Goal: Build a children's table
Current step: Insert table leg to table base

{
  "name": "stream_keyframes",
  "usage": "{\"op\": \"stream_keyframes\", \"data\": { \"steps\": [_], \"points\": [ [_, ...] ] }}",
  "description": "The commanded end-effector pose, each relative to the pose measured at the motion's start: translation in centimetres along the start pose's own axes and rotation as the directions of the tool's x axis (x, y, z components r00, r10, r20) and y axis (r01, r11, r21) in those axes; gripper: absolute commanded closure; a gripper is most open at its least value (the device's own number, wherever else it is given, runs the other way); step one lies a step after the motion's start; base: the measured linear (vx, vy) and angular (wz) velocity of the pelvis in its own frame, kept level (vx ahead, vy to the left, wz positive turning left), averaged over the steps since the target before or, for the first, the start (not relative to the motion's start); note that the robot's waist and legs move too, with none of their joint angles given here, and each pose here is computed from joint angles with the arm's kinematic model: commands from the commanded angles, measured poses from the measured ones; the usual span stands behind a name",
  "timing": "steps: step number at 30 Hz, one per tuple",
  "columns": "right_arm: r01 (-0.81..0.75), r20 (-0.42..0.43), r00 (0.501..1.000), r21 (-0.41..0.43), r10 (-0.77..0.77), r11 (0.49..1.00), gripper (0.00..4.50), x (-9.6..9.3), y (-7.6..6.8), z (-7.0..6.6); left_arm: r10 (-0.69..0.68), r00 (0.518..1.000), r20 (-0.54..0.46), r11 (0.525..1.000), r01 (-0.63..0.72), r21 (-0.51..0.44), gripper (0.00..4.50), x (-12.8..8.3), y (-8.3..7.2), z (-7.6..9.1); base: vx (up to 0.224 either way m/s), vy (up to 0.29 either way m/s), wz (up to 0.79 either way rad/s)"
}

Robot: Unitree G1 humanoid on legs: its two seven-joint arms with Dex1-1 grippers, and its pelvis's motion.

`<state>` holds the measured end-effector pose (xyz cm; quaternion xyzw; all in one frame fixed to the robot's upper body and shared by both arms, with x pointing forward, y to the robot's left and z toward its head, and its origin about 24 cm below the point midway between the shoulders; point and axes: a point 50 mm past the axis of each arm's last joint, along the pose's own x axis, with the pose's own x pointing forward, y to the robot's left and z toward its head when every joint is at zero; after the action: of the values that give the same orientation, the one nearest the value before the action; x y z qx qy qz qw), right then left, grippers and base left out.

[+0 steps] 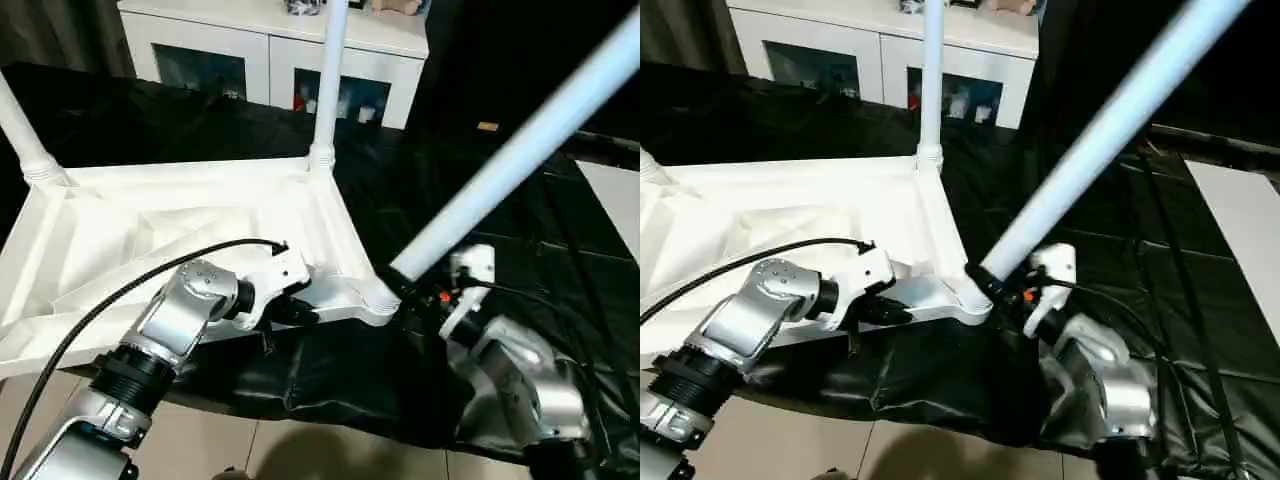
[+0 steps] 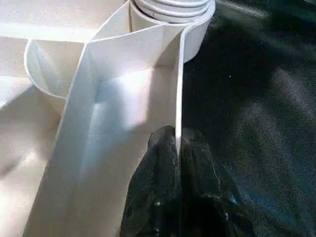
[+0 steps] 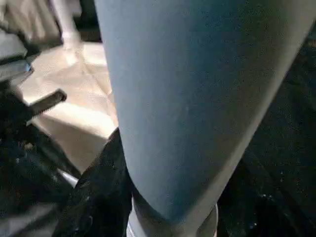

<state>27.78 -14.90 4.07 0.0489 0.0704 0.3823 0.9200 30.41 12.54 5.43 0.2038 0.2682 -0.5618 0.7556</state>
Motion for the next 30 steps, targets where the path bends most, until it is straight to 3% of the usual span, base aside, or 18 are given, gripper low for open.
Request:
{"op": "stream_keyframes", "data": {
  "steps": [1, 7, 12, 18, 30],
  "points": [
    [-0.041, -0.225, 0.973, 0.073, 0.057, 0.996, 2.63, -0.3, 1.1, -4.1, 0.036, 0.999, 0.002, 0.999, -0.036, 0.003, 4.50, 0.0, 0.4, 0.2, 0.000, 0.000, 0.00],
    [-0.100, -0.312, 0.943, 0.060, 0.114, 0.993, 2.63, 0.1, 1.0, -4.0, 0.041, 0.999, -0.001, 0.999, -0.041, 0.006, 4.50, -0.2, 0.5, 0.1, 0.000, 0.000, 0.00],
    [-0.091, -0.439, 0.889, 0.105, 0.128, 0.990, 2.63, -0.3, 0.6, -5.1, 0.042, 0.999, 0.001, 0.999, -0.042, 0.011, 4.50, -0.4, 0.7, 0.2, 0.000, 0.000, 0.00],
    [-0.026, -0.479, 0.871, 0.169, 0.106, 0.985, 2.63, -0.2, 0.0, -6.1, 0.047, 0.999, 0.010, 0.999, -0.048, 0.017, 4.50, -0.4, 0.8, 0.4, 0.000, 0.000, 0.00],
    [-0.030, -0.476, 0.874, 0.155, 0.101, 0.987, 2.64, 0.4, 0.3, -6.2, 0.063, 0.998, 0.006, 0.998, -0.063, 0.002, 4.50, -0.7, 1.0, 0.0, 0.000, 0.000, 0.00]
  ]
}}
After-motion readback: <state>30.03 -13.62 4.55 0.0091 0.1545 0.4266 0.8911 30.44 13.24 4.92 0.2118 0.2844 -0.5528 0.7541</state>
